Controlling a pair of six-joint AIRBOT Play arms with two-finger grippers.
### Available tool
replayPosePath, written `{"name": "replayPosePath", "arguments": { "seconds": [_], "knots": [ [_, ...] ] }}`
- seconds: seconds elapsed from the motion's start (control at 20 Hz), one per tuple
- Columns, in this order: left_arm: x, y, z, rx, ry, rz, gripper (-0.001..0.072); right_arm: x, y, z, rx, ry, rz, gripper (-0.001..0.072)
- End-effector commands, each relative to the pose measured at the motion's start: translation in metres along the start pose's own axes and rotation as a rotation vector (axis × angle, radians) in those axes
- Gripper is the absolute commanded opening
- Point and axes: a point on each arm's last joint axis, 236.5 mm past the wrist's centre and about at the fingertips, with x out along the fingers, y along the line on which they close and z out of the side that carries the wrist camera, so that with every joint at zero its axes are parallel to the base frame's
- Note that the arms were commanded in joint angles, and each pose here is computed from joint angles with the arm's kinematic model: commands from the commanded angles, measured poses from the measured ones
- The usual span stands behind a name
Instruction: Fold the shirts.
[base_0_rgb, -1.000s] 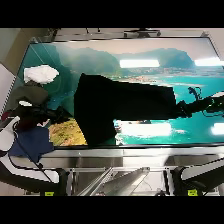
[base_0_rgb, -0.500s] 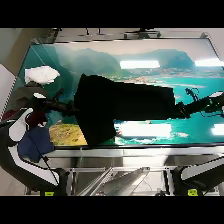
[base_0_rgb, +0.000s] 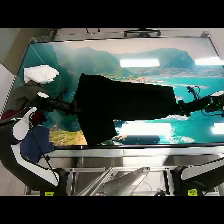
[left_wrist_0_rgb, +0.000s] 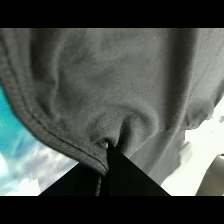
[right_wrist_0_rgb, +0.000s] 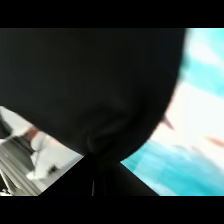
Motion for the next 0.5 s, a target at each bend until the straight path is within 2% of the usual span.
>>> {"name": "replayPosePath", "arguments": {
  "seconds": [0.0, 0.15, 0.25, 0.35, 0.45],
  "knots": [
    [-0.039, -0.093, 0.005, 0.14, -0.085, -0.255, 0.0027, -0.036, 0.07, 0.019, -0.131, -0.127, 0.133, 0.0025],
    [-0.137, -0.238, -0.012, 0.488, -0.332, -0.544, 0.0026, -0.125, 0.194, 0.029, -0.395, -0.401, 0.277, 0.0026],
    [-0.235, -0.338, -0.054, 0.797, -0.592, -0.662, 0.0028, -0.204, 0.298, 0.003, -0.657, -0.656, 0.36, 0.0026],
    [-0.312, -0.405, -0.111, 1.068, -0.816, -0.633, 0.0031, -0.271, 0.375, -0.035, -0.861, -0.93, 0.324, 0.0026],
    [-0.366, -0.449, -0.16, 1.239, -1.023, -0.483, 0.0034, -0.32, 0.426, -0.074, -0.965, -1.204, 0.21, 0.0026]
  ]
}}
